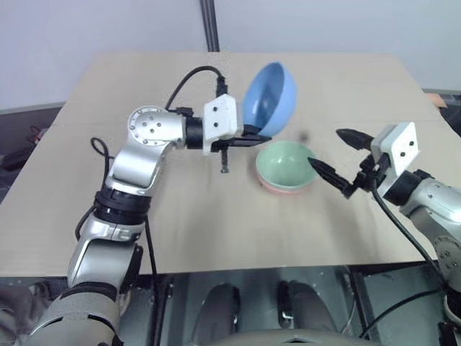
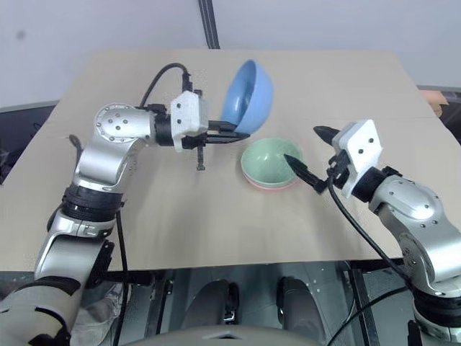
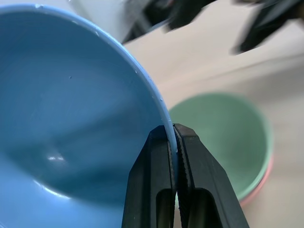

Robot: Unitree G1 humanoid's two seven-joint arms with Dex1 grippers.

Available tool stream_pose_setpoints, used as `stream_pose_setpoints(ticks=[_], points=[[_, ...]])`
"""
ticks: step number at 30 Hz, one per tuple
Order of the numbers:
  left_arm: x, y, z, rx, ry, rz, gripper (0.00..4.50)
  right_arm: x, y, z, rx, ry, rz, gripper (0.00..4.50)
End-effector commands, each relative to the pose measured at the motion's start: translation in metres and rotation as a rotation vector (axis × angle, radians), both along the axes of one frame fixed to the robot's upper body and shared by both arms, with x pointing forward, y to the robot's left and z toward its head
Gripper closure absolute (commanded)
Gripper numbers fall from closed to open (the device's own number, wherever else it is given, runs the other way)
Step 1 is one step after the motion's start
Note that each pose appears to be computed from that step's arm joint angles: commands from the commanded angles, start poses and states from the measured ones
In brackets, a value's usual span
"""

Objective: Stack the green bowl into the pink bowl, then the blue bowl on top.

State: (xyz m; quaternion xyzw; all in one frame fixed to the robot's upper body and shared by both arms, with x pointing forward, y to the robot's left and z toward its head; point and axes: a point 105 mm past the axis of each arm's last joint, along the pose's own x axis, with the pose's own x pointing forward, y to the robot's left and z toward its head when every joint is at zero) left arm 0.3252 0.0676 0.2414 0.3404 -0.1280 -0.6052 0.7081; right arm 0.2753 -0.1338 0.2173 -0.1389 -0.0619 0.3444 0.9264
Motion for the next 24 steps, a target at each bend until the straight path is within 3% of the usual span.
stream_pose_setpoints(ticks=[1,2,4,5,8,13,17,22,24], points=[[-0.006,-0.026,-0.007,0.049,-0.017,-0.163,4.44,-0.010,-0.015,0.015,0.000,-0.074,-0.089,0.15],[-0.005,-0.031,-0.015,0.081,-0.013,-0.190,4.44,-0.012,-0.016,0.014,-0.002,-0.075,-0.102,0.15],[-0.006,-0.033,-0.028,0.131,0.041,-0.230,3.77,-0.015,-0.017,0.013,-0.005,-0.074,-0.115,0.15],[-0.006,-0.033,-0.031,0.146,0.038,-0.244,3.67,-0.016,-0.018,0.012,-0.006,-0.073,-0.119,0.15],[-0.003,-0.030,-0.028,0.135,0.029,-0.242,2.48,-0.018,-0.019,0.011,-0.008,-0.067,-0.126,0.15],[0.000,-0.010,-0.013,0.022,0.100,-0.138,0.03,-0.019,-0.019,0.005,-0.014,-0.053,-0.122,0.15],[0.002,0.033,0.000,-0.298,0.235,0.074,0.03,-0.018,-0.019,-0.010,-0.066,0.012,-0.036,0.15],[-0.014,0.077,-0.005,-0.436,0.404,0.241,0.01,-0.013,-0.038,-0.021,-0.113,0.067,-0.002,0.08],[-0.019,0.095,-0.008,-0.463,0.388,0.329,0.01,-0.012,-0.048,-0.027,-0.151,0.082,-0.005,0.08]])
